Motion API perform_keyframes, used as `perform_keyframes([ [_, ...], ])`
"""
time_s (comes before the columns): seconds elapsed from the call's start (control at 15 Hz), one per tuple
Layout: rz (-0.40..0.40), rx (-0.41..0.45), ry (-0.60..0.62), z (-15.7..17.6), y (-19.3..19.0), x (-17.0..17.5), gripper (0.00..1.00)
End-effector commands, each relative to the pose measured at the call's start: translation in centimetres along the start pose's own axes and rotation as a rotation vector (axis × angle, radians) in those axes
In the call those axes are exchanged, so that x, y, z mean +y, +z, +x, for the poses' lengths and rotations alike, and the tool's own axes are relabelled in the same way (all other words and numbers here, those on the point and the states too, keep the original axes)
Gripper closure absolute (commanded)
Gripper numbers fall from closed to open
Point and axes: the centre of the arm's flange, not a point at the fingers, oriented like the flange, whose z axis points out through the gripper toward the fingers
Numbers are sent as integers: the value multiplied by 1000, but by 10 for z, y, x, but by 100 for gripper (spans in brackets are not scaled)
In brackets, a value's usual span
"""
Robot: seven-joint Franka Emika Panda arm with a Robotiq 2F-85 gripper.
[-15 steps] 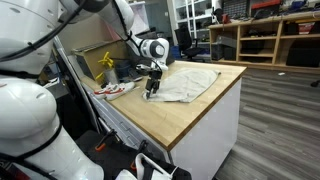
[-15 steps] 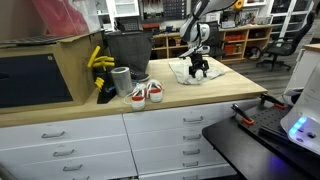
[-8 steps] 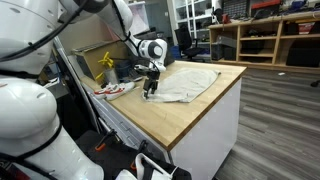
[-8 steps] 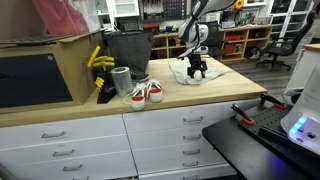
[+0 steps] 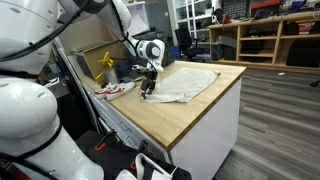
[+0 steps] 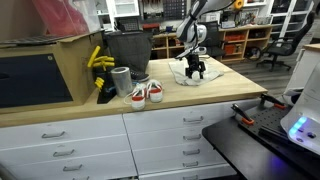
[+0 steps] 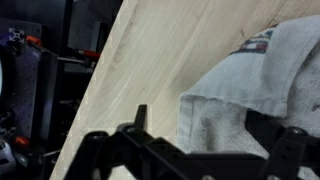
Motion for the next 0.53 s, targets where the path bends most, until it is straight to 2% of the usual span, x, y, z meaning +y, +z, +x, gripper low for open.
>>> perform_keyframes([
  [0.0,18,-8,3,-16,-6,8,0],
  [0.47,24,-13,-4,-28,-7,7,0],
])
